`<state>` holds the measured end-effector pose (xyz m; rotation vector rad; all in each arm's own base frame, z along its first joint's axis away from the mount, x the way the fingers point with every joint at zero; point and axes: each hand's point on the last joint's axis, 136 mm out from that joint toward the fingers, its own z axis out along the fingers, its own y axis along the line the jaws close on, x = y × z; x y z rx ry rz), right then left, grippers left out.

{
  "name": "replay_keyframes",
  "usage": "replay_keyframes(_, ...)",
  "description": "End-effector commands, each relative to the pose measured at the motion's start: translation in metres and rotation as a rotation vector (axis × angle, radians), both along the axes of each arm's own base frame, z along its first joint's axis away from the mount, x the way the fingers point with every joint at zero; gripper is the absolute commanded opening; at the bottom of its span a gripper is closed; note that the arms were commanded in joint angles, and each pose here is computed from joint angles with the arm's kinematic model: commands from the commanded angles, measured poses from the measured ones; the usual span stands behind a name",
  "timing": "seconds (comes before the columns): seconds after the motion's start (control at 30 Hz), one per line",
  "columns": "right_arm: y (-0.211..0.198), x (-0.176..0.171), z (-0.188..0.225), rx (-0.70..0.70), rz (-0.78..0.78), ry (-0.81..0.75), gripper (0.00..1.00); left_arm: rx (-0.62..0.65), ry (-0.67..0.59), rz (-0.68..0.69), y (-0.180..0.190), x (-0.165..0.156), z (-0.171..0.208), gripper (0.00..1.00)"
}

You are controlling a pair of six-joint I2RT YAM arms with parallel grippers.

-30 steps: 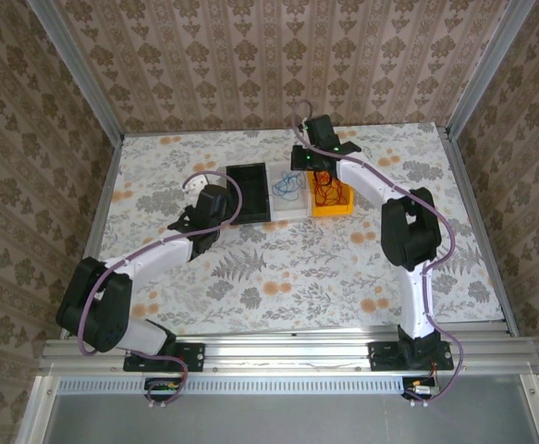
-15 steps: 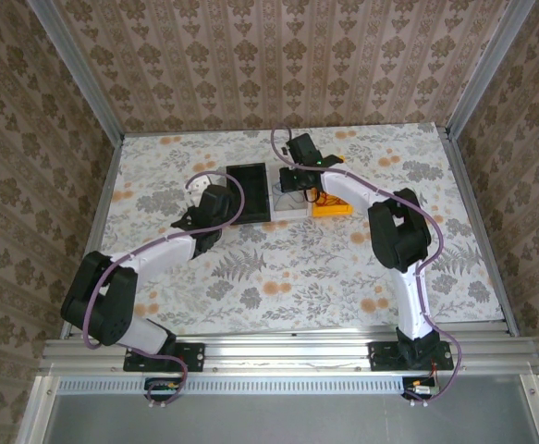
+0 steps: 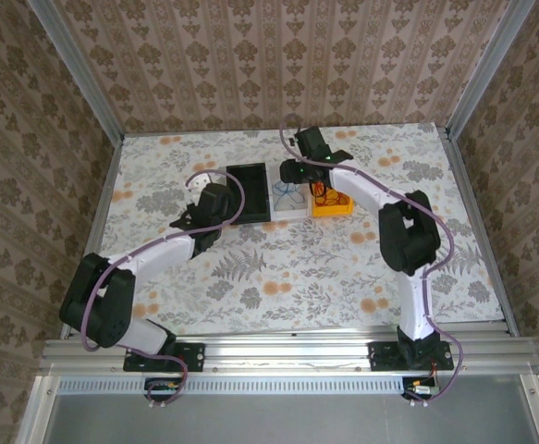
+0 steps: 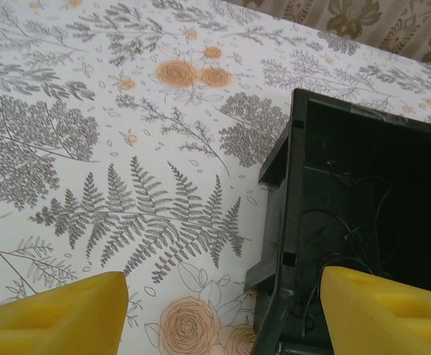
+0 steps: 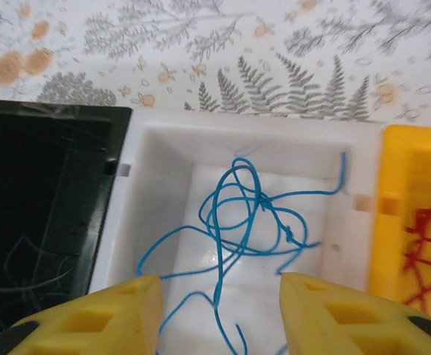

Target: Untangle the cables

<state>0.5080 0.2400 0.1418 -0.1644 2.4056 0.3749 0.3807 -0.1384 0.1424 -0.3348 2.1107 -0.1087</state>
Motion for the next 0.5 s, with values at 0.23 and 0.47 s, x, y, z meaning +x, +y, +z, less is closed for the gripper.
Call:
replay_keyframes(0.23,-0.176,-0.040,0.084,-0.071,-0.484,-0.373,0.67,0.290,-0.129,0.121,0.062,-0.009,0.063,1.00)
replay_keyframes(0.47,-0.278,-0.090,0.038,-0.376,-0.609,-0.414,1.00,0.355,0.058,0.332,0.178,-0.031,0.035,1.00)
